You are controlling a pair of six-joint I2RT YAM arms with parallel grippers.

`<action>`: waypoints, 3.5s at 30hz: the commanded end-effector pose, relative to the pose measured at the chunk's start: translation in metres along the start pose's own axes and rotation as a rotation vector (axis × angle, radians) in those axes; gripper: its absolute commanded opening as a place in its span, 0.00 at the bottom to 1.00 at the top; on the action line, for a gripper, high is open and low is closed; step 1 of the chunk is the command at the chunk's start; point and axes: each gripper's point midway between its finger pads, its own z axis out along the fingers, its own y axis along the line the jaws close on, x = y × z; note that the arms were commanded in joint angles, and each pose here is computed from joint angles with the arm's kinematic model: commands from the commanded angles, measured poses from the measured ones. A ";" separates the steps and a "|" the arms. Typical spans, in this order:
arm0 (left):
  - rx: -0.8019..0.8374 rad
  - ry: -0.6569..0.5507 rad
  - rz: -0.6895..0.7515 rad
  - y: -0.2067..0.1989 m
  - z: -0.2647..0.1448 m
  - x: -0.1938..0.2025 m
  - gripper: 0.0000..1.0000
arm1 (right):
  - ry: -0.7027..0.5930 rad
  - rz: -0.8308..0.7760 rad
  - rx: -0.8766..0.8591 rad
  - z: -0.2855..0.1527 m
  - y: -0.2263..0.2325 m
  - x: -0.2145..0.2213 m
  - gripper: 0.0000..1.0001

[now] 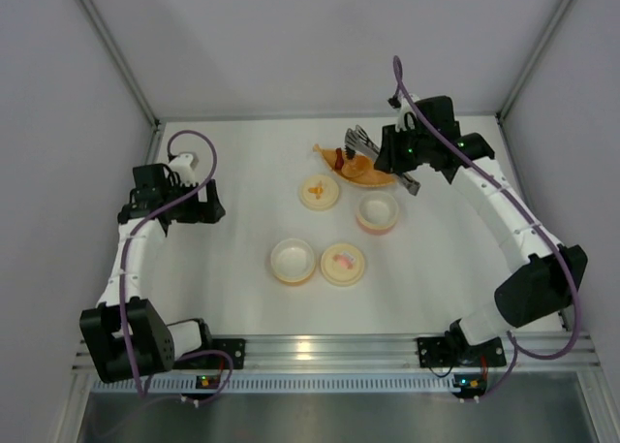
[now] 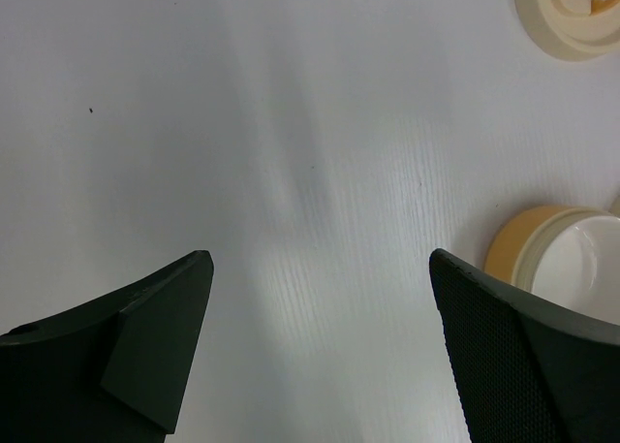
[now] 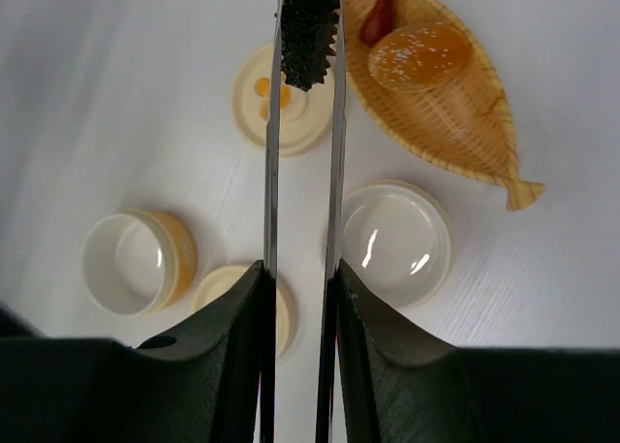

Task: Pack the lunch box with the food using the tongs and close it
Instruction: Pick up the fake food from the plate, then place the fake food in the packing box.

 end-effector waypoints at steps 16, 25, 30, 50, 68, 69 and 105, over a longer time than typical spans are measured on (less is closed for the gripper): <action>0.070 0.018 -0.075 0.002 -0.010 0.007 0.98 | 0.227 -0.486 -0.557 -0.030 0.181 0.098 0.00; 0.055 0.021 -0.070 0.004 -0.013 0.008 0.98 | 0.359 -0.541 -0.558 -0.016 0.182 0.141 0.00; 0.053 0.025 -0.069 0.005 -0.012 0.010 0.98 | 0.379 -0.552 -0.540 -0.009 0.176 0.150 0.00; 0.033 0.030 -0.053 0.012 -0.010 0.010 0.98 | 0.466 -0.534 -0.558 0.014 0.176 0.171 0.01; 0.025 0.028 -0.042 0.014 -0.009 0.010 0.98 | 0.513 -0.509 -0.583 0.015 0.181 0.178 0.31; 0.024 0.028 -0.043 0.015 -0.009 0.010 0.98 | 0.515 -0.510 -0.587 0.015 0.181 0.177 0.32; 0.067 0.002 -0.035 0.008 -0.011 0.001 0.98 | 0.036 -0.269 -0.050 0.026 0.040 0.001 0.41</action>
